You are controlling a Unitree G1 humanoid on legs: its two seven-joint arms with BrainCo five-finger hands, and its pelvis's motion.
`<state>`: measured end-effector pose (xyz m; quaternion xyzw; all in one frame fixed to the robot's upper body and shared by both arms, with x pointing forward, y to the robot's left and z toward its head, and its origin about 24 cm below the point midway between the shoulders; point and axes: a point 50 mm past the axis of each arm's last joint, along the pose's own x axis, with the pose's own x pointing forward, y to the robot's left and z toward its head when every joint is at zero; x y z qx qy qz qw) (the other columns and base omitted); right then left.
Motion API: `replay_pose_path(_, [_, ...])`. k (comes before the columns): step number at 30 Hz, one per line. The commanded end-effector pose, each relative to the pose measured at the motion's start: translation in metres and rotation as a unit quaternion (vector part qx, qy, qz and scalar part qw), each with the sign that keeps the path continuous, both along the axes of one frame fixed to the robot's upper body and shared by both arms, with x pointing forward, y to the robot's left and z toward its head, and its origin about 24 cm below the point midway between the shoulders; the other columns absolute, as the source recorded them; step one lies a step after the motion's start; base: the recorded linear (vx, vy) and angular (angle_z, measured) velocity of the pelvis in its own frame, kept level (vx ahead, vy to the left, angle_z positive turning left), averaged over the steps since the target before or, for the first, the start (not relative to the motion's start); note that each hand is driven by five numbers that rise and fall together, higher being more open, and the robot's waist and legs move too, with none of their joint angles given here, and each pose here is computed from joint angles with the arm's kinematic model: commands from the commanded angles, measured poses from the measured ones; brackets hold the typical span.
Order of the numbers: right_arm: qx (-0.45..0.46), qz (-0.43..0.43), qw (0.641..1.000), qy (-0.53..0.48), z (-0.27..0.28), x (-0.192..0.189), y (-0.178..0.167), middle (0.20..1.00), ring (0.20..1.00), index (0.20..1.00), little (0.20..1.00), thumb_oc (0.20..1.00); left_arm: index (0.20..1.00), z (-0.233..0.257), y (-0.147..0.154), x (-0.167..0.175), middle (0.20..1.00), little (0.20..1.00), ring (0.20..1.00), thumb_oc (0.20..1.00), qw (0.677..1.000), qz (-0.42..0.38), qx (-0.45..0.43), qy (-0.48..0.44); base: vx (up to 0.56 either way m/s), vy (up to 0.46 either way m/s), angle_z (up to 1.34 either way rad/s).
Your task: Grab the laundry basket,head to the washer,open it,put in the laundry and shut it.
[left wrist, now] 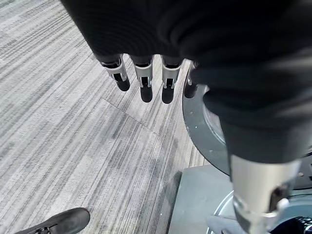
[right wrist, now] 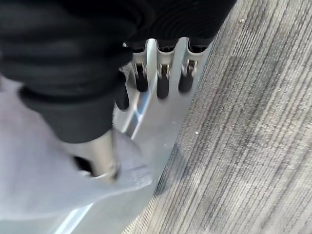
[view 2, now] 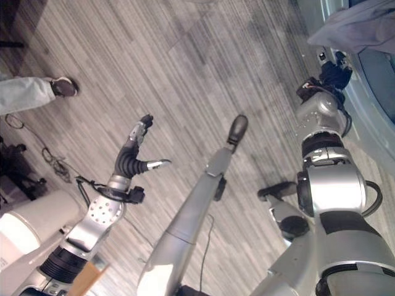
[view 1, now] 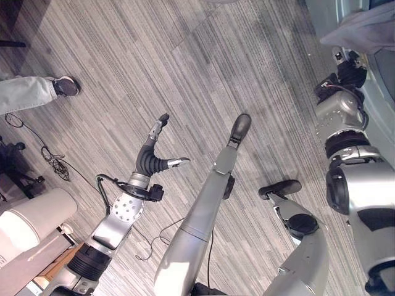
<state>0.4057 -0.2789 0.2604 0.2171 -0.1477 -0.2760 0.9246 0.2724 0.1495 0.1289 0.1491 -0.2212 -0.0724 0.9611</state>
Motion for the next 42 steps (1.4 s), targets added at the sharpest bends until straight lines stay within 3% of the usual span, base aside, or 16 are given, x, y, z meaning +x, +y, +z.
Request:
replay_pose_path(1, [-0.014,-0.013,0.997,-0.073,0.02,-0.012,-0.018,0.2,0.2,0.2,0.2,0.2,1.0,-0.005,-0.001,-0.012,1.0,1.0,1.0,1.0,1.0,-0.025,-0.014,0.004,-0.01,-0.001,0.04])
replay_pose_path(13, [-0.037,-0.002,0.981,-0.188,0.079,-0.025,-0.007,0.2,0.2,0.2,0.2,0.2,1.0,-0.006,0.005,-0.01,1.0,1.0,1.0,1.0,1.0,-0.019,0.002,0.01,-0.02,-0.012,-0.02])
replay_pose_path(20, [-0.01,0.027,0.929,-0.368,0.115,-0.058,0.009,0.2,0.2,0.2,0.2,0.2,1.0,-0.01,0.012,-0.008,1.0,1.0,1.0,1.0,1.0,-0.005,0.015,0.017,-0.02,-0.033,-0.09])
replay_pose_path(23, [0.03,-0.014,0.895,-0.445,0.129,-0.084,-0.012,0.2,0.2,0.2,0.2,0.2,1.0,-0.011,0.019,-0.009,1.0,1.0,1.0,1.0,1.0,0.001,0.021,0.02,-0.01,-0.064,-0.1])
replay_pose_path(29, [0.065,-0.125,0.889,-0.435,0.141,-0.106,-0.061,0.2,0.2,0.2,0.2,0.2,1.0,-0.014,0.025,-0.014,1.0,1.0,1.0,1.0,0.999,-0.003,0.026,0.039,0.01,-0.009,-0.1])
replay_pose_path(30, [0.049,-0.15,0.901,-0.404,0.141,-0.106,-0.069,0.294,0.294,0.294,0.294,0.294,1.0,-0.013,0.026,-0.015,1.0,1.0,1.0,1.0,0.999,-0.007,0.027,0.04,0.0,0.0,0.0])
replay_pose_path(31, [0.023,-0.178,0.922,-0.344,0.134,-0.1,-0.076,0.598,0.598,0.598,0.598,0.598,1.0,-0.013,0.026,-0.015,1.0,1.0,1.0,1.0,0.999,-0.011,0.029,0.041,0.0,0.0,0.0])
replay_pose_path(32, [-0.002,-0.189,0.938,-0.29,0.13,-0.093,-0.08,1.0,1.0,1.0,1.0,1.0,1.0,-0.013,0.025,-0.015,1.0,1.0,1.0,1.0,0.999,-0.016,0.029,0.042,0.0,0.0,0.0])
replay_pose_path(34, [-0.096,-0.197,0.969,-0.112,0.105,-0.072,-0.089,1.0,1.0,1.0,1.0,1.0,1.0,-0.01,0.023,-0.015,1.0,1.0,1.0,1.0,0.998,-0.028,0.034,0.04,-0.01,0.016,0.01])
replay_pose_path(36, [-0.164,-0.16,0.973,0.03,0.088,-0.053,-0.083,1.0,1.0,1.0,1.0,1.0,1.0,-0.004,0.019,-0.013,1.0,1.0,1.0,1.0,0.998,-0.037,0.034,0.029,-0.02,0.022,-0.09])
replay_pose_path(42, [-0.125,-0.004,0.981,-0.146,0.076,-0.022,0.001,1.0,1.0,1.0,1.0,1.0,1.0,-0.003,0.022,-0.012,1.0,1.0,1.0,1.0,1.0,-0.013,0.012,0.02,0.0,0.046,-0.16])
